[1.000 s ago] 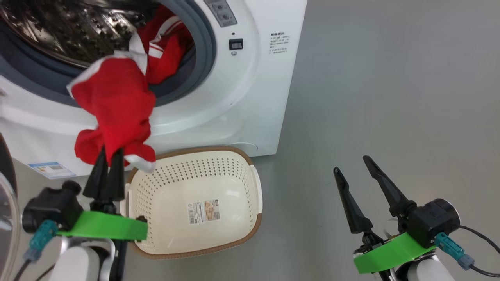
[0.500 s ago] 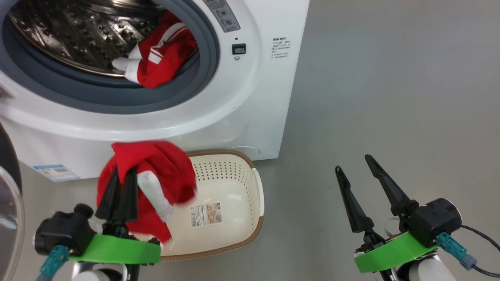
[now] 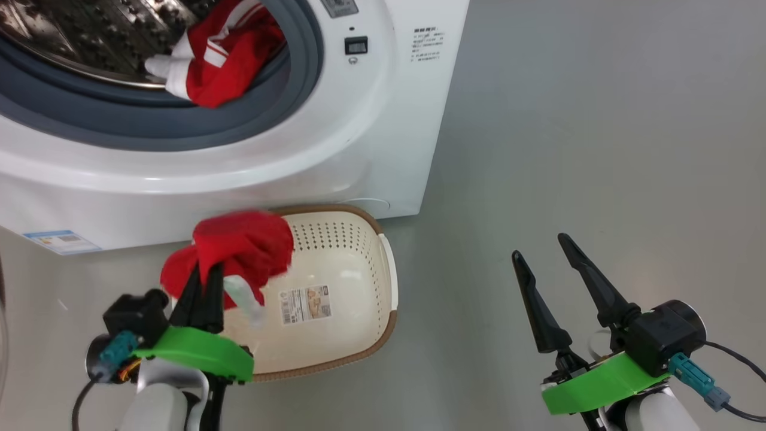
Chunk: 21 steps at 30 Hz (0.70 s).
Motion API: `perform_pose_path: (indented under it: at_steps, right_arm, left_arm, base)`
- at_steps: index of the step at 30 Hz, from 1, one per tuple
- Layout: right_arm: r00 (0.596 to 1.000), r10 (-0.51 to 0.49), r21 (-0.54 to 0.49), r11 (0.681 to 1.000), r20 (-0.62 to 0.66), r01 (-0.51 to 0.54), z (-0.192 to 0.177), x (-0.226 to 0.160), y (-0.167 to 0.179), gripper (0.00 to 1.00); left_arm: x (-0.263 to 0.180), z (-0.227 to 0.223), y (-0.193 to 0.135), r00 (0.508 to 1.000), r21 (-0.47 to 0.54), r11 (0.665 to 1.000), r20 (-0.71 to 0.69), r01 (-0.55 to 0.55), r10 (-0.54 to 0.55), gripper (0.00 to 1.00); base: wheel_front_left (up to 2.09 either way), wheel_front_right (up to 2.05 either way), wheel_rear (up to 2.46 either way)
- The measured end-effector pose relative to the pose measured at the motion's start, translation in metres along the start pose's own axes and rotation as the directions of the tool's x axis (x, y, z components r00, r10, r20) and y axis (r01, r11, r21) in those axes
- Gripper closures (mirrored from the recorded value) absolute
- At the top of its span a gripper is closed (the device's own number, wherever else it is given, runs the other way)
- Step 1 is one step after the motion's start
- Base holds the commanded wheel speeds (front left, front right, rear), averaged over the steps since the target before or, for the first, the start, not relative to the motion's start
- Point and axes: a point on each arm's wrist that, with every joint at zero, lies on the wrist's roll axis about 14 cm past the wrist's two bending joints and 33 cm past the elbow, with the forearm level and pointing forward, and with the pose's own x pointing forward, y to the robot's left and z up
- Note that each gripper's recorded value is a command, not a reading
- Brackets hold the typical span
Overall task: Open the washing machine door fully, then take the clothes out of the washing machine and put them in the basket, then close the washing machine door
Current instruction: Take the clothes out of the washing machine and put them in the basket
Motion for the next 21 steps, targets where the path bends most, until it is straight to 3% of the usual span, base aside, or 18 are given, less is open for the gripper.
perform_pose_path:
  at_steps: [12, 21]
  right_arm:
    - [0.999, 0.006, 0.024, 1.000, -0.047, -0.005, -0.022, 0.021, -0.003, 0.00]
    - [0.996, 0.011, 0.035, 0.999, -0.094, -0.008, -0.046, 0.037, -0.006, 0.00]
  left_arm:
    - [0.038, -0.065, 0.014, 0.978, -0.053, 0.997, -0.207, -0.051, 0.039, 1.00]
    - [0.045, -0.124, 0.031, 0.918, -0.103, 0.986, -0.388, -0.132, 0.082, 1.00]
  base:
    - [0.00, 0.00, 0.00]
    - [0.00, 0.00, 0.00]
